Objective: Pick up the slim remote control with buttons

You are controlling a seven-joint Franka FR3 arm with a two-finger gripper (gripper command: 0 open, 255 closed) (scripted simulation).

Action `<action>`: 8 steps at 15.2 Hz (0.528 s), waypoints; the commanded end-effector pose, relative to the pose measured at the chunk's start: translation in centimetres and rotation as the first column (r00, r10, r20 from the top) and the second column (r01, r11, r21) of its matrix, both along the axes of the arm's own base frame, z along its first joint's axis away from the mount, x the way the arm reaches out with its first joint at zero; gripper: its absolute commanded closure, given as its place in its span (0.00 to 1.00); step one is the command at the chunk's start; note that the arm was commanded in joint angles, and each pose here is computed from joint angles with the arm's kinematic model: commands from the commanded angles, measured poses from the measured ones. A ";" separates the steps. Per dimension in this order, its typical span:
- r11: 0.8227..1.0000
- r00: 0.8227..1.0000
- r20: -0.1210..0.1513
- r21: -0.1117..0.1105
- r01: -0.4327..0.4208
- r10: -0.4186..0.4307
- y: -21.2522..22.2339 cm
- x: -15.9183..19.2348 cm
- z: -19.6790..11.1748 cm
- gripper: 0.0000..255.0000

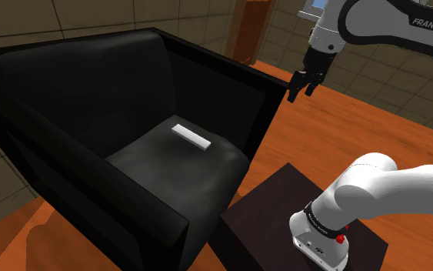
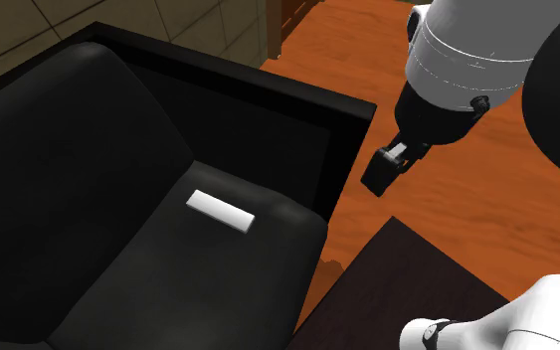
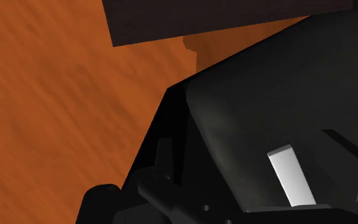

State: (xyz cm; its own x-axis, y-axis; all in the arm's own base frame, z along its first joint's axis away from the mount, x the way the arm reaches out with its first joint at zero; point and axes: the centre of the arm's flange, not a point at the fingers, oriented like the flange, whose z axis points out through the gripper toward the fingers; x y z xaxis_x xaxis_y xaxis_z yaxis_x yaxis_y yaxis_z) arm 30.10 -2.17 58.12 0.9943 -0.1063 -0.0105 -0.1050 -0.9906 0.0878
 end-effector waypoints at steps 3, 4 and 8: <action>1.000 1.000 0.001 0.004 -0.014 0.014 0.5 1.8 -1.8 0.00; 1.000 1.000 0.001 0.005 -0.020 0.020 0.8 2.7 -2.8 0.00; 0.999 0.999 0.002 0.013 -0.048 0.048 2.0 6.2 -6.4 0.00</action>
State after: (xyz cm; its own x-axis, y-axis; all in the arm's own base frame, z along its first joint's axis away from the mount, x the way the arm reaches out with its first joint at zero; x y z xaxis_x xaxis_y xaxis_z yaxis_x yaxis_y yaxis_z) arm 35.33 -0.67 52.50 0.9978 -0.0658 -0.0119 -0.0647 -0.9949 0.0774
